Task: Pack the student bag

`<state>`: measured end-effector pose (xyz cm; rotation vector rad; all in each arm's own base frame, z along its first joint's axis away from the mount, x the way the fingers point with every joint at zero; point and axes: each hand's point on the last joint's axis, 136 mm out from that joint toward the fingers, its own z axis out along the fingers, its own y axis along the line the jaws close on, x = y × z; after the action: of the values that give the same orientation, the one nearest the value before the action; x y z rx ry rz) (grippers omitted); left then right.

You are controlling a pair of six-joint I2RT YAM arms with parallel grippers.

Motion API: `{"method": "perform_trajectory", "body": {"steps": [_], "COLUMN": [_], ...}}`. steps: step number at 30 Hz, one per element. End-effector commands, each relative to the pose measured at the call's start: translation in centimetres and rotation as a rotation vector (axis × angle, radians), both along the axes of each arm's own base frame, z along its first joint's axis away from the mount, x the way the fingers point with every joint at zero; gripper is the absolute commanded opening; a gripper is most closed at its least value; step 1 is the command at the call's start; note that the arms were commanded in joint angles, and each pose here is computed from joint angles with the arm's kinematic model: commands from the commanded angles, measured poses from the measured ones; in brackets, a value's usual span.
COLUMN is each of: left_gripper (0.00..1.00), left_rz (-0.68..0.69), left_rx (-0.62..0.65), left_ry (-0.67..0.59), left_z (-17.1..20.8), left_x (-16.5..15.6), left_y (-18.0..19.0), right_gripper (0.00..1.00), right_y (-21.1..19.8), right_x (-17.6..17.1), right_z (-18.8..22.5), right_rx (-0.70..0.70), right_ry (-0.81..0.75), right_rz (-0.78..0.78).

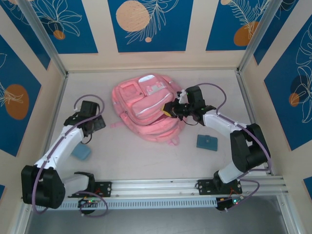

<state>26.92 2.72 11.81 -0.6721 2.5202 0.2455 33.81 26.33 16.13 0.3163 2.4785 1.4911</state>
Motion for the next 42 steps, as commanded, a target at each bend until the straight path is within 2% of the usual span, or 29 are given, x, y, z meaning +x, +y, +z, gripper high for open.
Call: {"method": "perform_trajectory", "body": {"steps": [1,8,14,20,26,35,42], "left_gripper": [0.99,1.0,1.0,1.0,0.99,0.73,0.68], "left_rz": [0.178,0.418,0.448,0.399,0.399,0.27,0.102], "left_rx": [0.006,-0.074,-0.147,-0.254,-0.274,-0.4,-0.424], "left_ry": [0.09,0.097,0.095,0.108,0.147,0.156,0.111], "left_z": [-1.6,-4.3,-5.8,-7.5,-8.8,-9.5,-6.9], "left_x": [-4.1,-6.9,-6.4,-4.7,-4.6,-3.0,-2.7], "left_y": [3.4,7.4,8.0,7.0,6.8,3.6,-1.4], "right_gripper": [0.07,0.07,0.07,0.08,0.08,0.08,0.1], "right_y": [1.7,1.6,1.6,1.8,1.8,1.6,0.5], "right_x": [-0.6,-0.8,-0.9,-1.1,-1.2,-1.1,-1.6], "right_z": [0.9,0.6,0.3,0.4,0.2,0.0,-1.8], "right_rx": [0.045,0.035,0.032,0.033,0.027,-0.007,-0.094], "right_ry": [0.001,0.012,0.026,0.026,0.029,0.028,0.043], "right_rz": [0.065,0.066,0.066,0.071,0.072,0.065,0.044]}}
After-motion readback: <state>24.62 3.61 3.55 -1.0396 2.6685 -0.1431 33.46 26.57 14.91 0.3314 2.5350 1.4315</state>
